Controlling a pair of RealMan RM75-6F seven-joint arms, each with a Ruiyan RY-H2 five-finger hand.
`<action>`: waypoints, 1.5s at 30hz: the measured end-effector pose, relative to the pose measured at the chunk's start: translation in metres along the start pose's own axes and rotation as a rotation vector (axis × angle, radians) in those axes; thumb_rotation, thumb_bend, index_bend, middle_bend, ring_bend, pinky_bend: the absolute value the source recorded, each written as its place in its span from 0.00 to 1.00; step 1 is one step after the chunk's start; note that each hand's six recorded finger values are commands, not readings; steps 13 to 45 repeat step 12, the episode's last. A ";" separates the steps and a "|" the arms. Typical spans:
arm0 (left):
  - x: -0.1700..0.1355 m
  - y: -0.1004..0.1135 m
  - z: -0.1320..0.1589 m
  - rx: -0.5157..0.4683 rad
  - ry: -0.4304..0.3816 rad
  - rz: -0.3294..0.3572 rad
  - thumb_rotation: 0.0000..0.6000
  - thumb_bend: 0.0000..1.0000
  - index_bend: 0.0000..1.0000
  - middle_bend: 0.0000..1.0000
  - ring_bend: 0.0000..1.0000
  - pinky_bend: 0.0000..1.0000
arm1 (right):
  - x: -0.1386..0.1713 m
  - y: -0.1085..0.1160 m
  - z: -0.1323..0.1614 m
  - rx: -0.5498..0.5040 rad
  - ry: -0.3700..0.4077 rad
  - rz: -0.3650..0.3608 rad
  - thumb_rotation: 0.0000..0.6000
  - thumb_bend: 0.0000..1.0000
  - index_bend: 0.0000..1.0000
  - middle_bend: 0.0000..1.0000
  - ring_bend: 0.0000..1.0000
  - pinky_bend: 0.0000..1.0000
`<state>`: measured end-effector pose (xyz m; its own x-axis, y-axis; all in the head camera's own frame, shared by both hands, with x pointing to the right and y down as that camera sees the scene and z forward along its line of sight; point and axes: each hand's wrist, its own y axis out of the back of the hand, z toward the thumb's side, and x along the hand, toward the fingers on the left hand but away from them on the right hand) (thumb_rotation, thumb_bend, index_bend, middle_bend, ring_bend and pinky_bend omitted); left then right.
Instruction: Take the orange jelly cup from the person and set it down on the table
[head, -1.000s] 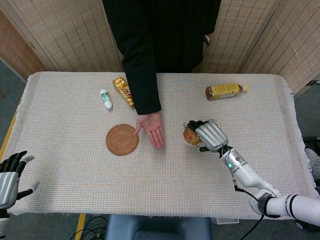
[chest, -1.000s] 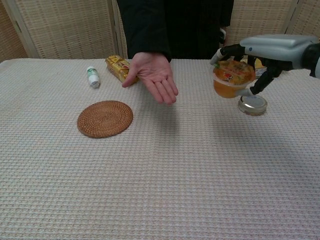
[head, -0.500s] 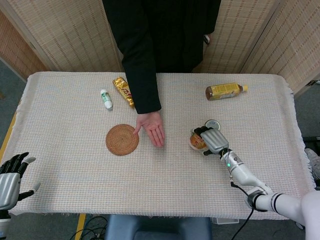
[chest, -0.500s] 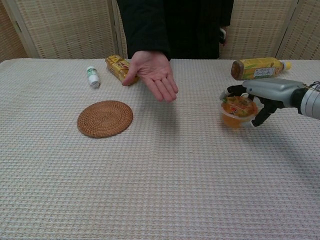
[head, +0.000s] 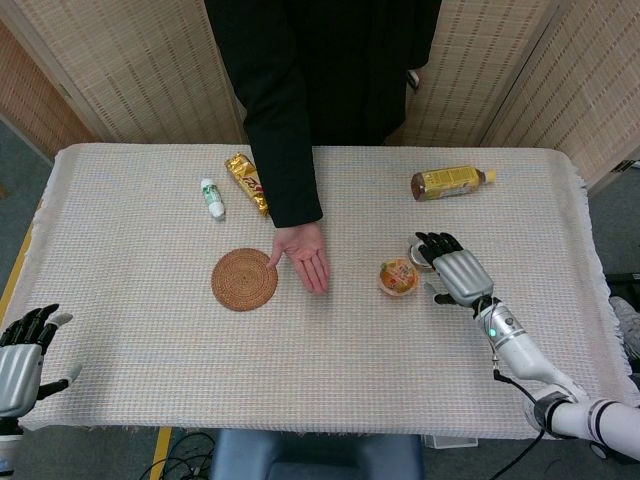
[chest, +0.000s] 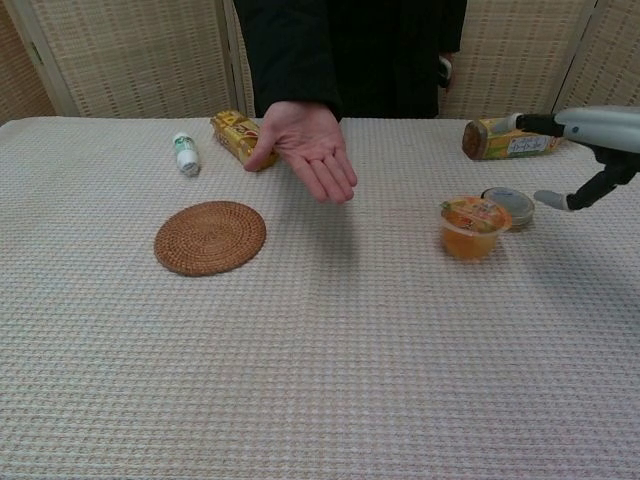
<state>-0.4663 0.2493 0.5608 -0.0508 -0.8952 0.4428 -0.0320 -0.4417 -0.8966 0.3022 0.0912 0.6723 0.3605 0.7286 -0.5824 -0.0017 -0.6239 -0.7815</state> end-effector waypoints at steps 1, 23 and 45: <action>0.000 0.000 0.000 0.000 0.000 0.001 1.00 0.23 0.25 0.15 0.14 0.20 | 0.007 0.006 -0.005 0.003 -0.011 -0.021 1.00 0.43 0.00 0.00 0.00 0.03; 0.007 -0.003 0.012 -0.009 -0.031 0.010 1.00 0.23 0.25 0.15 0.14 0.20 | 0.120 0.046 -0.056 0.017 -0.191 -0.221 1.00 0.43 0.00 0.05 0.00 0.03; 0.007 -0.003 0.012 -0.009 -0.031 0.010 1.00 0.23 0.25 0.15 0.14 0.20 | 0.120 0.046 -0.056 0.017 -0.191 -0.221 1.00 0.43 0.00 0.05 0.00 0.03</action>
